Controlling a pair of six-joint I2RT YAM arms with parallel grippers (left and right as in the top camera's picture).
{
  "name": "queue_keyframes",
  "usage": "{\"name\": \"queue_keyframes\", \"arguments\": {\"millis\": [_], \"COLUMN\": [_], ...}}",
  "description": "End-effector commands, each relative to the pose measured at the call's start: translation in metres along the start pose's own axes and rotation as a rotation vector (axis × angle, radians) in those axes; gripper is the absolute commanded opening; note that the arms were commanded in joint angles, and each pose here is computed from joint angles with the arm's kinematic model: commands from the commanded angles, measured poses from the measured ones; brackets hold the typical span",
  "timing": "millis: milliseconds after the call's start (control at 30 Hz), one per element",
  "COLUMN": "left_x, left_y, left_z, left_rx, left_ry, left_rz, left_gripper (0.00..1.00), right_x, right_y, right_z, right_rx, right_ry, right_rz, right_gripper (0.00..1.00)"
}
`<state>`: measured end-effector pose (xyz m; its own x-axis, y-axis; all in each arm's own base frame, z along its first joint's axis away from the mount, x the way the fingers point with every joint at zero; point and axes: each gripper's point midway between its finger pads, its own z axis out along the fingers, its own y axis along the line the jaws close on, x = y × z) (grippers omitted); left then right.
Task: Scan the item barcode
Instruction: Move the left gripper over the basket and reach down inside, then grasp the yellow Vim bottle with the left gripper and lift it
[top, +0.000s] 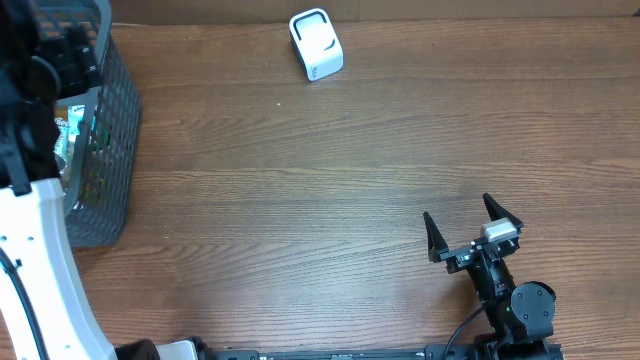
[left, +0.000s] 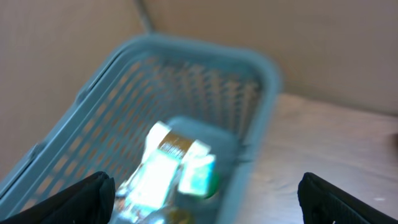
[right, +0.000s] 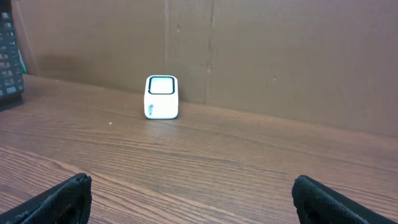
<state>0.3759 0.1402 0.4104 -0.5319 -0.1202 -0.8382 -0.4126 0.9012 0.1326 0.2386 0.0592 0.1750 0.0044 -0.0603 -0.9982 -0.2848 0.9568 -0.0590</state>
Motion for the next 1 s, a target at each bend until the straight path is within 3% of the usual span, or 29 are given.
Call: {"name": "queue_keyframes", "arguments": {"millis": [0,433,767,967], "left_x": [0.017,0.134,0.197,0.217], "left_y": [0.023,0.061,0.059,0.064], "left_z": [0.030,0.122,0.150,0.159], "left_rx": [-0.017,-0.018,-0.040,-0.079], "left_ry": [0.095,0.561,0.804,0.876], "left_rz": [-0.040,-0.207,-0.204,-0.185], "left_gripper": [0.92,0.92,0.91,0.89], "right_x": [0.003,0.003,0.003,0.003], "right_y": [0.000,0.000,0.000,0.000], "right_z": [0.000,0.000,0.000,0.000], "right_rx": [0.002,0.002,0.002,0.002], "right_ry": [0.000,0.000,0.000,-0.001], "right_rz": [-0.001,-0.001,-0.001,-0.001], "right_gripper": [1.00,1.00,1.00,1.00]}}
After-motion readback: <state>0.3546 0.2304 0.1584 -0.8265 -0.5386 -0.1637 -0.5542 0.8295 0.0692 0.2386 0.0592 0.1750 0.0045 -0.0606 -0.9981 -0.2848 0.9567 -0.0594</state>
